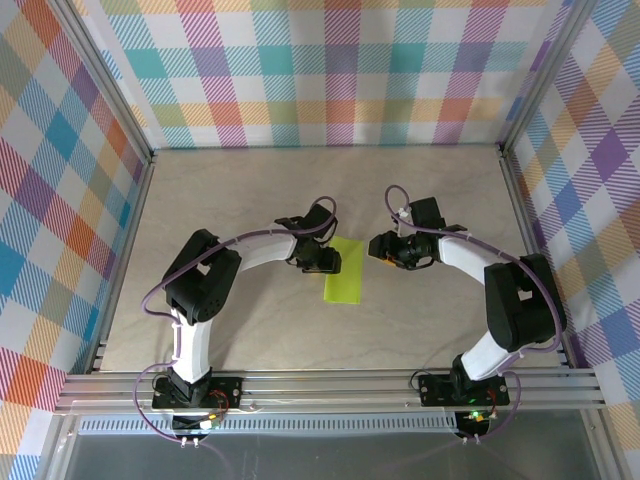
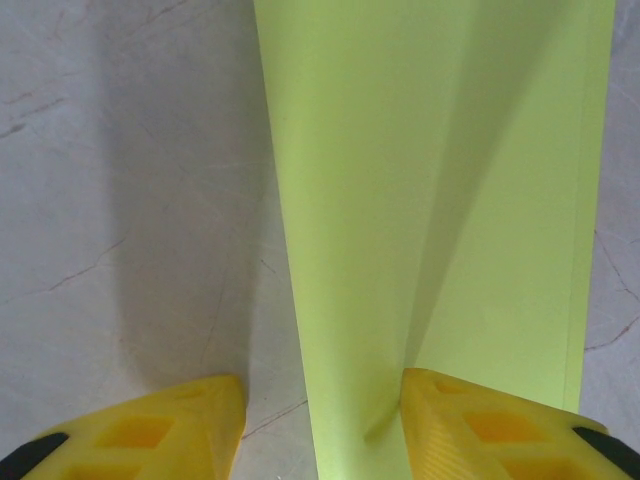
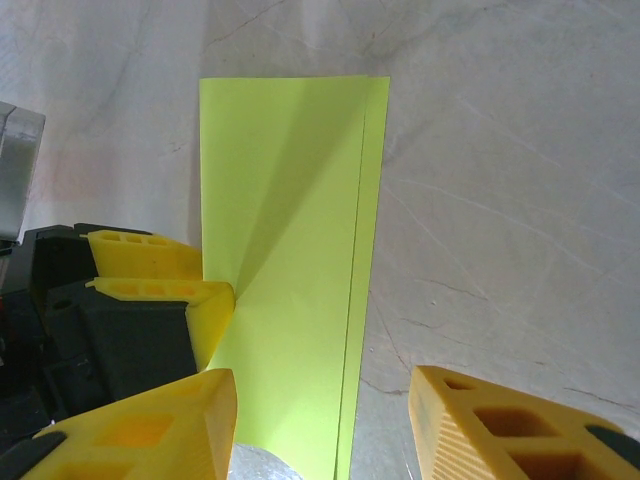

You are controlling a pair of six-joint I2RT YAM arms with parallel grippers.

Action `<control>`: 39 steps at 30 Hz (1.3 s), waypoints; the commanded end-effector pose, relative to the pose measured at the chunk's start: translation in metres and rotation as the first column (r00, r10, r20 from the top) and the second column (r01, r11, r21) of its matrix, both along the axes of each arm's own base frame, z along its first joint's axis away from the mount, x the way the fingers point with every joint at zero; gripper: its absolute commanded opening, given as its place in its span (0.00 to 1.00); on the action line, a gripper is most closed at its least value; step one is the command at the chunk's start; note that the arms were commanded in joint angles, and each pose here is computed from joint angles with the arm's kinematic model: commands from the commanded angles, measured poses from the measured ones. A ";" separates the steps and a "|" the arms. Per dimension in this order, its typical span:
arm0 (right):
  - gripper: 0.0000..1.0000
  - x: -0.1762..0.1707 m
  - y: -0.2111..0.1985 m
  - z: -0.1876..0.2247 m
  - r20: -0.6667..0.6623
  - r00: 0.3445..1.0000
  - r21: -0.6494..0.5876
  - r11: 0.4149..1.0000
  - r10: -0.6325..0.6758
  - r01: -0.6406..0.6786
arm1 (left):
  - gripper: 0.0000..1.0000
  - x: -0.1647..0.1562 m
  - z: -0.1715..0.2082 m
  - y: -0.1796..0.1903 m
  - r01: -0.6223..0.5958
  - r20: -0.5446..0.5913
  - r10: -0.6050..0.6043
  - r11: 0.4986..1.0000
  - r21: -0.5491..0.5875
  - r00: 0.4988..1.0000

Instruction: Fold a paper plane with a square sheet of paper (fold left side to right side)

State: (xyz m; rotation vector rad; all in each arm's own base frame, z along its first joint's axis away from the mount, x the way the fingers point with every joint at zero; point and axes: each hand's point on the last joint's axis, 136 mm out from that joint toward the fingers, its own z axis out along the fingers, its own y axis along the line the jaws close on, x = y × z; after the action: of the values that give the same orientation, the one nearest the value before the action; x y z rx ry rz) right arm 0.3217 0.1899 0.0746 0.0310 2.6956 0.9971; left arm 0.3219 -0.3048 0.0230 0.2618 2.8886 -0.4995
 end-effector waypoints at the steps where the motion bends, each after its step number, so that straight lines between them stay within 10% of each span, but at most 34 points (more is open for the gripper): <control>1: 0.50 -0.007 -0.001 -0.002 -0.002 1.000 -0.004 1.000 0.015 -0.015 | 0.48 -0.026 -0.044 0.001 0.059 -0.102 -0.052 0.996 0.071 0.993; 39: 0.50 -0.005 0.003 -0.004 -0.012 1.000 0.012 1.000 0.029 -0.029 | 0.53 -0.026 -0.052 0.007 0.033 -0.122 -0.016 0.989 0.144 0.992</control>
State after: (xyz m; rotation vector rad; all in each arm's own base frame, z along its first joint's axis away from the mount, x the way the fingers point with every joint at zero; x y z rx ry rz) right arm 0.3178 0.1894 0.0707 0.0344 2.7074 1.0018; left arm 0.3220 -0.3065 0.0216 0.2715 2.9159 -0.4218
